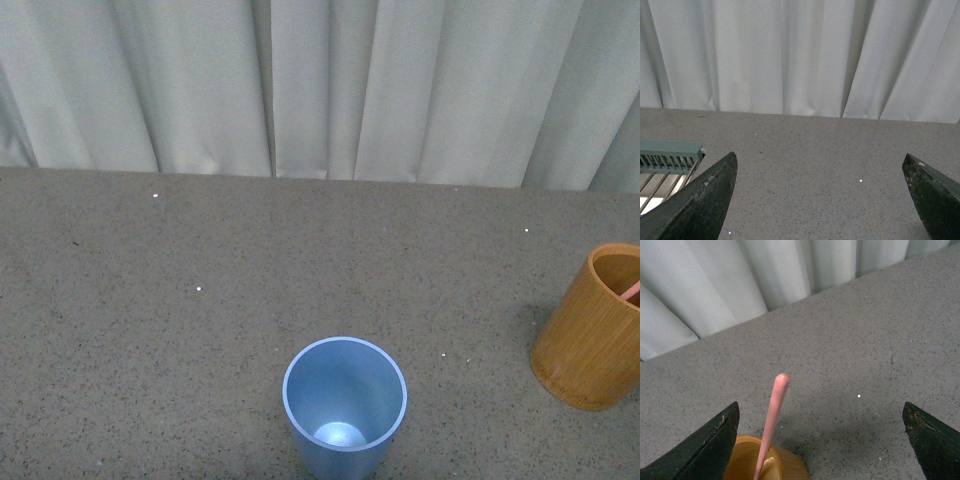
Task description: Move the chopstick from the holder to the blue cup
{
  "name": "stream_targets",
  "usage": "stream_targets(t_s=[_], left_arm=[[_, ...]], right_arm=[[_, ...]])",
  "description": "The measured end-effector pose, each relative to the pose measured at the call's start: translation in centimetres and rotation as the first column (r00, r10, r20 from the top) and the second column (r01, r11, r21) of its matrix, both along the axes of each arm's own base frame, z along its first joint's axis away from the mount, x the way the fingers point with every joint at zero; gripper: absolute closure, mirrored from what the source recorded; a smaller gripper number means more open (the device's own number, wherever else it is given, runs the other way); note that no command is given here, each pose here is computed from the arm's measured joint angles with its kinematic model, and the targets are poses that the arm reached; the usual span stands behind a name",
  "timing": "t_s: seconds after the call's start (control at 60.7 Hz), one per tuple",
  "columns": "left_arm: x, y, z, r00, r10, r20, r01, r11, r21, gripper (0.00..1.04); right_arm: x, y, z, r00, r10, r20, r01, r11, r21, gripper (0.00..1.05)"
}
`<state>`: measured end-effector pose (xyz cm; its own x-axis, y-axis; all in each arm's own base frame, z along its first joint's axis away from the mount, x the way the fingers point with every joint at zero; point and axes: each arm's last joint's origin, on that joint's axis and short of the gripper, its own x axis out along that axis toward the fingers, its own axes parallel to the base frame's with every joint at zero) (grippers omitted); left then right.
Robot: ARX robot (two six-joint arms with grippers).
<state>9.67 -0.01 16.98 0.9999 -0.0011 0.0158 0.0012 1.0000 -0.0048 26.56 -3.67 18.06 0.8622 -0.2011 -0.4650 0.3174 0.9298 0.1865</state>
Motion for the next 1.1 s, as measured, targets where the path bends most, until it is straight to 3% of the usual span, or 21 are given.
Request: stream_targets(t_s=[0.231,0.544,1.104], left_arm=[[0.0,0.0,0.0,1.000,0.000,0.000,0.000,1.000,0.000,0.07],[0.0,0.0,0.0,1.000,0.000,0.000,0.000,1.000,0.000,0.07],[0.0,0.0,0.0,1.000,0.000,0.000,0.000,1.000,0.000,0.07]], right_arm=[[2.3,1.4,-0.3,0.999,0.023,-0.032,-0.024,0.999,-0.024,0.10],[4.5,3.1,-3.2,0.992,0.018,-0.121,-0.024,0.998,-0.052,0.10],[7.7,4.7,-5.2,0.993,-0.016,-0.118,0.006,0.996,-0.089,0.10]])
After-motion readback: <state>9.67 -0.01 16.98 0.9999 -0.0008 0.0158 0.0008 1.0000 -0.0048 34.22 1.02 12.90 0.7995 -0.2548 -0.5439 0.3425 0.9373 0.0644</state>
